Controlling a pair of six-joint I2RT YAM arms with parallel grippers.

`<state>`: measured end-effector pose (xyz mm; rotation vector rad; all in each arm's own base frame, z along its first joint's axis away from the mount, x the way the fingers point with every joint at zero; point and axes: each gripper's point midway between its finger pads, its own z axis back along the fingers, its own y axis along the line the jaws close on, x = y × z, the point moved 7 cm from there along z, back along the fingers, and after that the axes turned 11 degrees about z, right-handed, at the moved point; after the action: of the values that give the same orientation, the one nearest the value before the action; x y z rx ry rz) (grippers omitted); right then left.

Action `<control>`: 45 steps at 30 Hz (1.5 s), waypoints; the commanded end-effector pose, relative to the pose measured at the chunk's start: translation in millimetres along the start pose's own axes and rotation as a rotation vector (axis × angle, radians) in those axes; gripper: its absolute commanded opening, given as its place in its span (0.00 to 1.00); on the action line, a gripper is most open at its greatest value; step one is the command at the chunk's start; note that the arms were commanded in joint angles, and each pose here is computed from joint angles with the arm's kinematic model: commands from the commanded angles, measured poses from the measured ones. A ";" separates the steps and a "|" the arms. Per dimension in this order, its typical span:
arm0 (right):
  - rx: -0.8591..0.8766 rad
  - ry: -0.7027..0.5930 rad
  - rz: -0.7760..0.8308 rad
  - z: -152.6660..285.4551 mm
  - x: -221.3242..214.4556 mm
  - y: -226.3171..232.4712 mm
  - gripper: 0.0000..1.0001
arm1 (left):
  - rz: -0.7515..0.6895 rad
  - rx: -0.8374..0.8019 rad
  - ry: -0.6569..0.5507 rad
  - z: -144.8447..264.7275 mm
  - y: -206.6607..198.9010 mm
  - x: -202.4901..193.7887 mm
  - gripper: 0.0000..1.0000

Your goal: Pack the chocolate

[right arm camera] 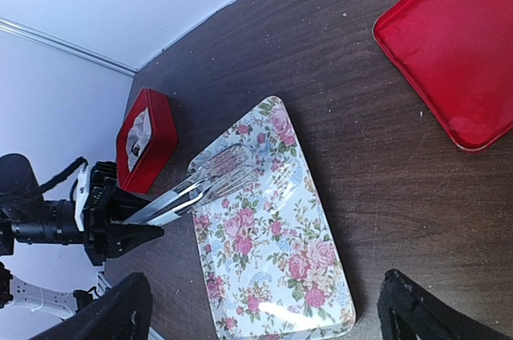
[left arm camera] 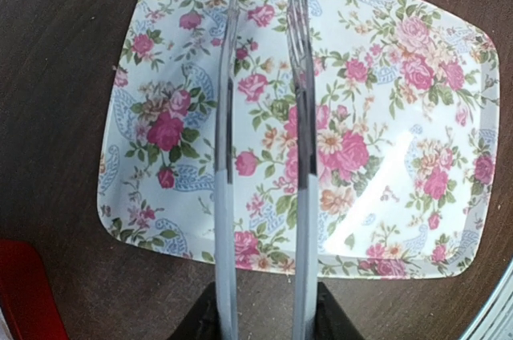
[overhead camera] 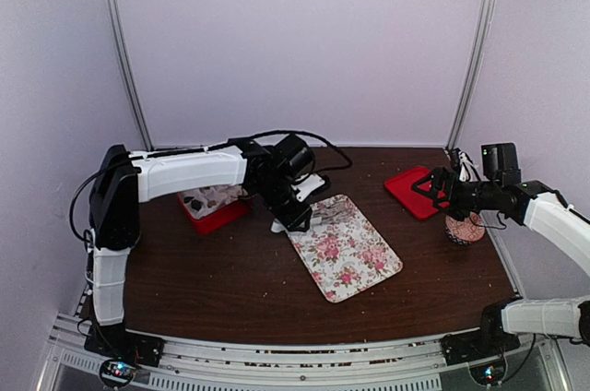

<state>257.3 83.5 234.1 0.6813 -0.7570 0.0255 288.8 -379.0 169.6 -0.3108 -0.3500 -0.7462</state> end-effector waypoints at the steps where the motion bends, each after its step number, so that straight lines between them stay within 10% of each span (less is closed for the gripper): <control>1: 0.006 -0.005 0.013 4.2 -1.6 1.1 1.00 | 0.007 0.011 -0.033 -9.3 -3.5 15.1 0.34; 23: -0.003 0.006 0.010 1.6 -1.1 -0.7 1.00 | -0.050 -0.039 0.035 -64.3 -38.4 32.2 0.32; 45: -0.019 -0.033 0.005 4.7 12.6 3.1 1.00 | -0.071 -0.020 0.066 -51.4 -34.0 17.2 0.53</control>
<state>257.1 83.4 230.3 0.6751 -0.7368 0.0216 288.4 -434.0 102.3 -0.2554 -0.2258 -0.8113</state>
